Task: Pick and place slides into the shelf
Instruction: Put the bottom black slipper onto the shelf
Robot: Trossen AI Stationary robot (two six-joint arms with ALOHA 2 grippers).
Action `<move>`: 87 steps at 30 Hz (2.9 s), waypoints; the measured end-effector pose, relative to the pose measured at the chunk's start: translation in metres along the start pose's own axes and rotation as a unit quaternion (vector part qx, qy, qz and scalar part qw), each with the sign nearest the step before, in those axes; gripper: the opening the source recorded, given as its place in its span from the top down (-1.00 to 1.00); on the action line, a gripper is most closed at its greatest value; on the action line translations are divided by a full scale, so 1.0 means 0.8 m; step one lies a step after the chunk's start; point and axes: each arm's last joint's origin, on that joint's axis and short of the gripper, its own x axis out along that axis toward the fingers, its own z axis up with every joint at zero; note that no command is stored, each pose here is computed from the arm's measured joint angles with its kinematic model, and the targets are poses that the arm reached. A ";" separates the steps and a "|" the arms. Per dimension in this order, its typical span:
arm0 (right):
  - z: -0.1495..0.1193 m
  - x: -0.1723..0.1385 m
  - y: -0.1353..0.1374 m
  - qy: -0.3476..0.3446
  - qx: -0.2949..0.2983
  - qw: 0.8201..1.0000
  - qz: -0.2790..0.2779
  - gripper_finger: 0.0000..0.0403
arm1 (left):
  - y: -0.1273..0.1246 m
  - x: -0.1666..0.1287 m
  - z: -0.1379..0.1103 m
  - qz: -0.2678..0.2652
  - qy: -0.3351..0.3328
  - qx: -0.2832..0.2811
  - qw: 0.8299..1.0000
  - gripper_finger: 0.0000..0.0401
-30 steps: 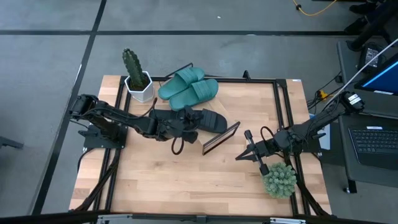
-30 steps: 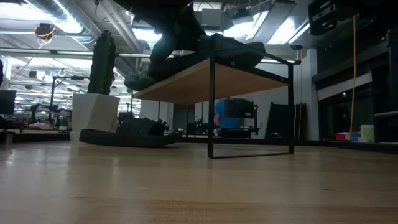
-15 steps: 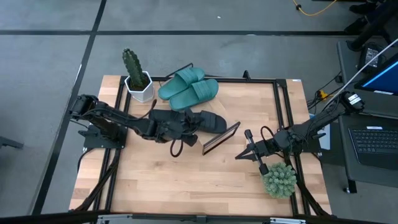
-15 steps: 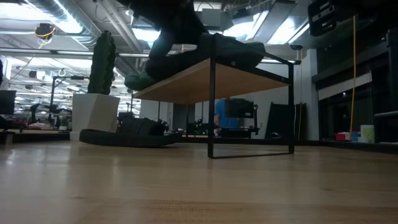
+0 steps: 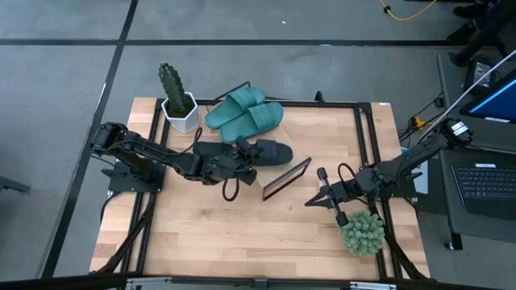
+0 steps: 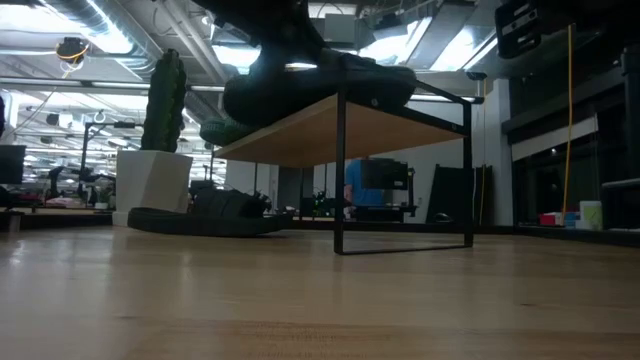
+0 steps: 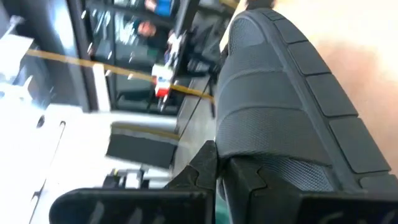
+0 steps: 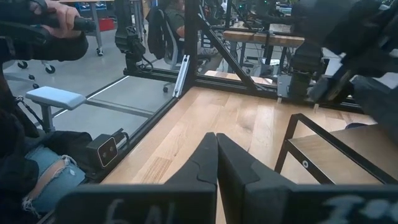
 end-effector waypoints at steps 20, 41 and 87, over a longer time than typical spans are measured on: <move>-0.003 0.000 0.000 0.014 -0.004 1.000 0.001 0.99 | 0.008 0.004 -0.001 0.053 0.045 -0.032 0.997 0.99; -0.013 -0.001 0.000 0.052 -0.011 0.999 0.001 0.99 | 0.005 0.047 0.023 0.066 0.120 0.060 0.989 0.99; -0.013 -0.001 0.000 0.055 -0.021 0.998 0.001 0.99 | -0.016 0.035 0.023 0.033 0.154 0.064 0.985 0.98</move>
